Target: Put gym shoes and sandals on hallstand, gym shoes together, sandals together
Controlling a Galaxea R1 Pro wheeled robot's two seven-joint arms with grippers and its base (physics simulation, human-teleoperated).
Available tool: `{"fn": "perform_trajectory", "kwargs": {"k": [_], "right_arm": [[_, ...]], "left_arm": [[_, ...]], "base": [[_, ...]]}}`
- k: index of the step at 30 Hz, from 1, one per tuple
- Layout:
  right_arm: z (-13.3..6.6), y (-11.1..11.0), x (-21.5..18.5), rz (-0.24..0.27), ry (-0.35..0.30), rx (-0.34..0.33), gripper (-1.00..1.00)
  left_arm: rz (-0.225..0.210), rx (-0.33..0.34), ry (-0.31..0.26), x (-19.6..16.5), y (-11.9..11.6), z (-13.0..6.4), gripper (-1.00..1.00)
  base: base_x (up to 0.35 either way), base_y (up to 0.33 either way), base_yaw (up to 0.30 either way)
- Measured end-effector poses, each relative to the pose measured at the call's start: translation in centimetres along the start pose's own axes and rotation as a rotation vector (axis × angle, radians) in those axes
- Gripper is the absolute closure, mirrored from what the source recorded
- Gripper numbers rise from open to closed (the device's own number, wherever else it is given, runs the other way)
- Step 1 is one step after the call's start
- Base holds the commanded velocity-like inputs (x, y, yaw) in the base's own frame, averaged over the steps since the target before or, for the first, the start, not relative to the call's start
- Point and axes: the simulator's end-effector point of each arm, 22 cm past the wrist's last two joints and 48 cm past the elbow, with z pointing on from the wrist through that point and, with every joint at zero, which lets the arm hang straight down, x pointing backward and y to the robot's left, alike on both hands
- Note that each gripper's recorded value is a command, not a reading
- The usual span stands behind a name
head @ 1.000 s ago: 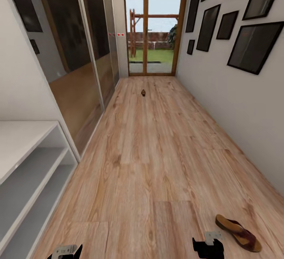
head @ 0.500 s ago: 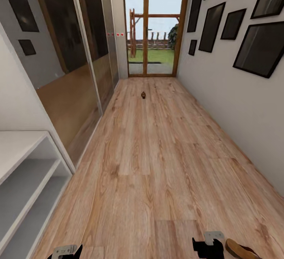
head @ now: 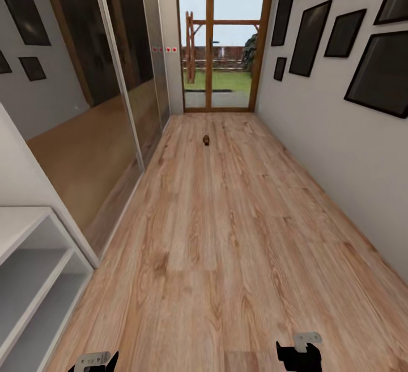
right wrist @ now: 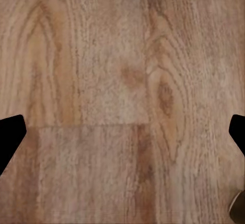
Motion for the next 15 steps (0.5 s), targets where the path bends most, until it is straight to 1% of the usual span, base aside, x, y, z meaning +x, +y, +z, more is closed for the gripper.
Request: {"fn": "perform_trajectory", "kwargs": {"k": [15], "right_arm": [[0.0,-0.01,-0.01,0.0,0.0,0.0,-1.0]], "left_arm": [[0.0,0.0,-0.001,-0.04,-0.01,0.01,-1.0]], "base": [[0.339,0.0,0.0]]}}
